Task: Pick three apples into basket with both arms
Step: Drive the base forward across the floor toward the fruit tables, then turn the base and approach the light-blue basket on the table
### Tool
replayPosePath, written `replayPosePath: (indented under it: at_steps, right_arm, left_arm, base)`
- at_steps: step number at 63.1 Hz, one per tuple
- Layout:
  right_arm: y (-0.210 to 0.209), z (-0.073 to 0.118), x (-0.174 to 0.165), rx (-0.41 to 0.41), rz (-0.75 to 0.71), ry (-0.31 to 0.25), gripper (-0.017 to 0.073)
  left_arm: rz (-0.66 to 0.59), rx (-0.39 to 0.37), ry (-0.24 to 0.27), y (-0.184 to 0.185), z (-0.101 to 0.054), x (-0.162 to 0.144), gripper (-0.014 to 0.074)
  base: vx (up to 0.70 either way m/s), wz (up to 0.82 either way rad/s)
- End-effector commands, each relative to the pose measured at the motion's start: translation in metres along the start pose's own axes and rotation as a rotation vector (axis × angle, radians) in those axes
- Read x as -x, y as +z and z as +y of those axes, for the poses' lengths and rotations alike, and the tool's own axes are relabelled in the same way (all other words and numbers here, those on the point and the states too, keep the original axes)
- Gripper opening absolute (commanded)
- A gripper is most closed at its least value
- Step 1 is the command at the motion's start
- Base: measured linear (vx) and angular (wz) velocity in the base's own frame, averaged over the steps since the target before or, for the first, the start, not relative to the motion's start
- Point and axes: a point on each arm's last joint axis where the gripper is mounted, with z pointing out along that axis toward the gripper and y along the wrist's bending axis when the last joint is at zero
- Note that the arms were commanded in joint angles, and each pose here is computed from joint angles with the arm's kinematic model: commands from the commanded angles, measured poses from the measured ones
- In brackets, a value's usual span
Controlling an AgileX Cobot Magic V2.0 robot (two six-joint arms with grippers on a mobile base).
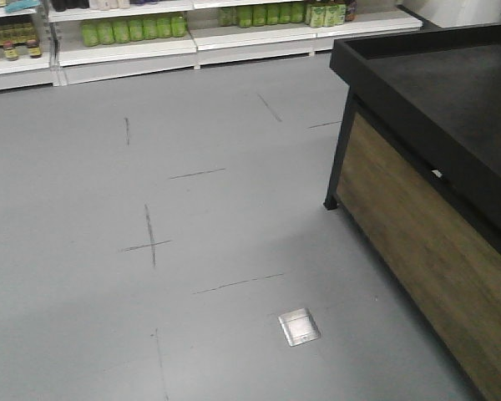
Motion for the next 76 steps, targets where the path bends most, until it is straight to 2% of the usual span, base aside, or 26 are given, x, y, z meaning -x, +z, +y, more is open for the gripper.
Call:
replayPosePath:
  at_steps: [1,76]
  right_arm:
    - [-0.0007,0.0009,0.0028,0.012,-0.074,-0.017,-0.0004]
    - [-0.0007,0.0009,0.0028,0.012,-0.074,-0.017,-0.0004]
  left_arm:
    - [-0.084,-0.02,-0.006,-0.001,-0.0014,0.0056,-0.0006]
    - [-0.084,-0.02,-0.006,-0.001,-0.0014,0.0056,-0.0006]
  base:
    - [0.18,-0.39]
    - [0.14,-0.52]
